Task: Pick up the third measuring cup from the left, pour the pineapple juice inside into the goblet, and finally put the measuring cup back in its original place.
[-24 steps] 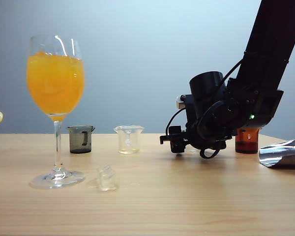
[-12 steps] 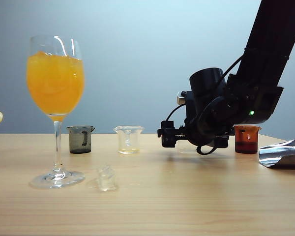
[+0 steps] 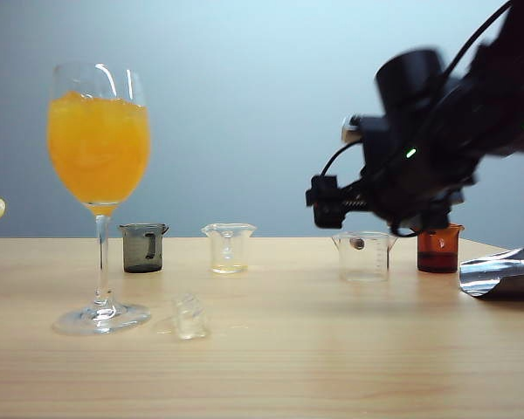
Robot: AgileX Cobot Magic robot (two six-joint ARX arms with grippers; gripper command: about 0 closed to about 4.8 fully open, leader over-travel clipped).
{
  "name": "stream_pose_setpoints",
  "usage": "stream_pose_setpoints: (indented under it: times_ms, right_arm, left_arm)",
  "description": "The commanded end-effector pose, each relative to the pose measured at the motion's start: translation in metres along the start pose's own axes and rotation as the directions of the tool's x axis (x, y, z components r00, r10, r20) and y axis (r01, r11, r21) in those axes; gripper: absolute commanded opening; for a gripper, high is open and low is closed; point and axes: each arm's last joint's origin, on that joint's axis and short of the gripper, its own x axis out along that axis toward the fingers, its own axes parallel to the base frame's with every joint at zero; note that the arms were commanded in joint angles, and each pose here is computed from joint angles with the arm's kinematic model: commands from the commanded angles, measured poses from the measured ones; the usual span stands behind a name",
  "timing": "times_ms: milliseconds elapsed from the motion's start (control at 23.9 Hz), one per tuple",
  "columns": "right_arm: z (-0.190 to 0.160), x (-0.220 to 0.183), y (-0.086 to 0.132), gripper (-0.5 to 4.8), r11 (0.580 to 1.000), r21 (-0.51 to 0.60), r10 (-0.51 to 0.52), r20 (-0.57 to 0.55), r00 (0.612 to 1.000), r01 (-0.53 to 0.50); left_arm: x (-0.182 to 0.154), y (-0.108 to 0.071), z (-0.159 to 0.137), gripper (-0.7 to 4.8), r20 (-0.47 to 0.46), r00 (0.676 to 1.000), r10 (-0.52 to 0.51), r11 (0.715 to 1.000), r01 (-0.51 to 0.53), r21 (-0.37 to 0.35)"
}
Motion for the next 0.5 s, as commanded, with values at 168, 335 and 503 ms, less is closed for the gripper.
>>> stream_pose_setpoints:
  times_ms: [168, 335, 503]
  right_arm:
    - [0.01, -0.02, 0.0, 4.79, 0.995, -0.051, 0.085, 0.041, 0.996, -0.083]
    - [0.031, -0.04, 0.002, 4.76, 0.994, -0.022, 0.109, 0.039, 0.993, -0.108]
    - [0.066, -0.095, -0.008, -0.12, 0.988, -0.044, 0.147, -0.057, 0.988, -0.149]
  left_arm:
    - [-0.01, 0.001, 0.002, -0.05, 0.04, 0.999, 0.027, 1.0, -0.027, -0.006]
    - [-0.024, 0.0, -0.001, -0.05, 0.066, 0.997, 0.031, 0.999, -0.028, -0.034]
    - [-0.06, 0.0, -0.008, -0.05, 0.155, 0.986, 0.055, 0.998, -0.047, -0.052]
